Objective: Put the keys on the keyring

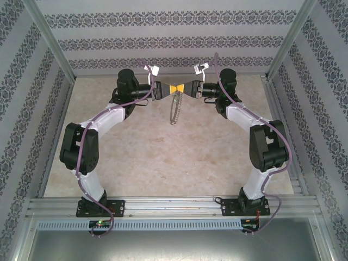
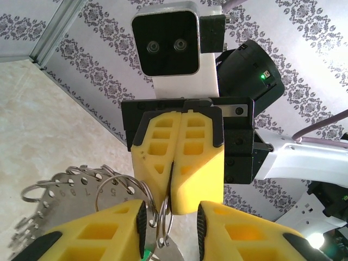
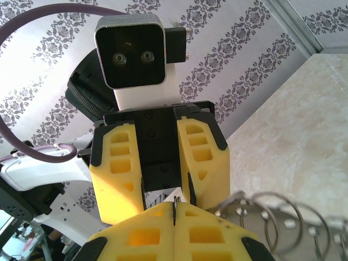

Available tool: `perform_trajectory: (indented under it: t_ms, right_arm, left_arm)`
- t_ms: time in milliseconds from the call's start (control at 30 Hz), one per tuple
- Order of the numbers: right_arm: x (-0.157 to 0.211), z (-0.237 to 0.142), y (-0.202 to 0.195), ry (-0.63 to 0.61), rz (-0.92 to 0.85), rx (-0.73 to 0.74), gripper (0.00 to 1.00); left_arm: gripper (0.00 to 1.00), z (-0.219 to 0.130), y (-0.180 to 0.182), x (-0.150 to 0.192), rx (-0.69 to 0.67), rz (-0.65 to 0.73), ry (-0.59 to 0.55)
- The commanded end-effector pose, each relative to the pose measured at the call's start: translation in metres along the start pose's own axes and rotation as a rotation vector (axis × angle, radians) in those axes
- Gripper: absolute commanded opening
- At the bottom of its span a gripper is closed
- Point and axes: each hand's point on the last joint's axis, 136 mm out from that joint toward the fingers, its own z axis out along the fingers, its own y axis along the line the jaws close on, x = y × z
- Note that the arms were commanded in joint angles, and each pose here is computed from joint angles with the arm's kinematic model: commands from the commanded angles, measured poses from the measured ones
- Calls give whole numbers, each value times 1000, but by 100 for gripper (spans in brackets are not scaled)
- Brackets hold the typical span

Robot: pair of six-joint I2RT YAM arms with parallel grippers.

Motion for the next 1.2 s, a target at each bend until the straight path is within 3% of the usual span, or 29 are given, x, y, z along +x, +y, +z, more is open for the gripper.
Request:
perform_trajectory:
  t_ms: [0,333,533,633,700,967,1167]
  right_arm:
    - [-9,0,16,-15,-80,-20,0]
    - [-7,0,16,-13,-80,-22,0]
    - [-8,1,18,-13,-81,-25,0]
    - [-8,0,20,-14,-82,-27,0]
    - [-11,-2,22,-25,-78,-23,0]
    - [-19,-30,46,-136,-114,42,29]
    - [-3,-50,38,-243,-109,166,35]
  left_arm:
    - [30,4,-8,4,44,30,12]
    - [15,5,-9,3,53,36,3]
    - [14,7,-9,5,56,39,5]
    - [2,7,-8,4,53,44,-7]
    - [0,6,-9,2,56,48,-22]
    - [0,0,-27,0,101,105,-66]
    - [0,-6,-45,-2,131,167,-108]
